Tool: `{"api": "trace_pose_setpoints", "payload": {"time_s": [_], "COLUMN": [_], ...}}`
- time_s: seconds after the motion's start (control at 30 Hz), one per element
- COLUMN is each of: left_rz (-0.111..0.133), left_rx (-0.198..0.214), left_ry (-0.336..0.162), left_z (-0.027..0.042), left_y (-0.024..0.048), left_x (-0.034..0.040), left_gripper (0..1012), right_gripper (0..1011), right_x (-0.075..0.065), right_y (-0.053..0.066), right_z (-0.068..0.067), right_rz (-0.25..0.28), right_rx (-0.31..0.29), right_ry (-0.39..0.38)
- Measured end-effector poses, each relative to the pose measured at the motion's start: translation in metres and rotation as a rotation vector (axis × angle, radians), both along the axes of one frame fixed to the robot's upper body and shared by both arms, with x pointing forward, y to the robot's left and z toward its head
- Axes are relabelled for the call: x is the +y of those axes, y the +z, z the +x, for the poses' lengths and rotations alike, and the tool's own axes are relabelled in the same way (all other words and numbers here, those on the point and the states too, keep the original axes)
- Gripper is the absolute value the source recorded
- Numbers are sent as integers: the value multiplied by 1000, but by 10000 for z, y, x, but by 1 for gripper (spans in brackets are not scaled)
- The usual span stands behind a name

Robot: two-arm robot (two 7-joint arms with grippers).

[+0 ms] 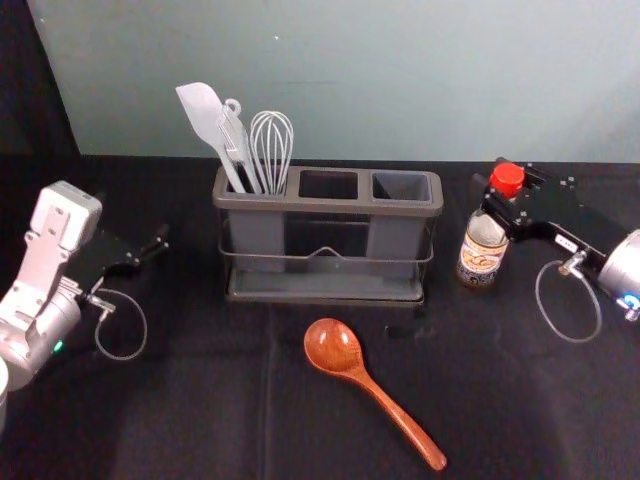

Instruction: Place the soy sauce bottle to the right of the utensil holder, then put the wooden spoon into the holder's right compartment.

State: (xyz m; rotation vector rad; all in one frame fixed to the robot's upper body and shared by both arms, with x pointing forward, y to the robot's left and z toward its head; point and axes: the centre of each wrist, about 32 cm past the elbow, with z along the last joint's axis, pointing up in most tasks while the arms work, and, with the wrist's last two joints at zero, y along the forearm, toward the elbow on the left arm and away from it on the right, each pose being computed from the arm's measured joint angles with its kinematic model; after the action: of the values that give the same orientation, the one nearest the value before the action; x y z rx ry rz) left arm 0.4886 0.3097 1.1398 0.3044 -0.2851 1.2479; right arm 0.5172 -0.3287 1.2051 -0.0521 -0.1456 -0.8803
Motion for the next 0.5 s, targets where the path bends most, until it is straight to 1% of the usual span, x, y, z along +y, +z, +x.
{"api": "trace_pose_setpoints", "payload": {"time_s": [0.17,0.5], "left_rz": [0,0], "left_rx": [0,0], "left_ry": [0,0], "left_z": [0,0], "left_y": [0,0], "left_x": [0,0], "left_gripper": [1005,1005], "right_gripper": [382,382], "right_x": [22,11], "right_y": [-44,-94], "right_z": [13,25], "right_rz": [-2,-1], "right_rx": [-5,4], "right_ry": [-7,-21]}}
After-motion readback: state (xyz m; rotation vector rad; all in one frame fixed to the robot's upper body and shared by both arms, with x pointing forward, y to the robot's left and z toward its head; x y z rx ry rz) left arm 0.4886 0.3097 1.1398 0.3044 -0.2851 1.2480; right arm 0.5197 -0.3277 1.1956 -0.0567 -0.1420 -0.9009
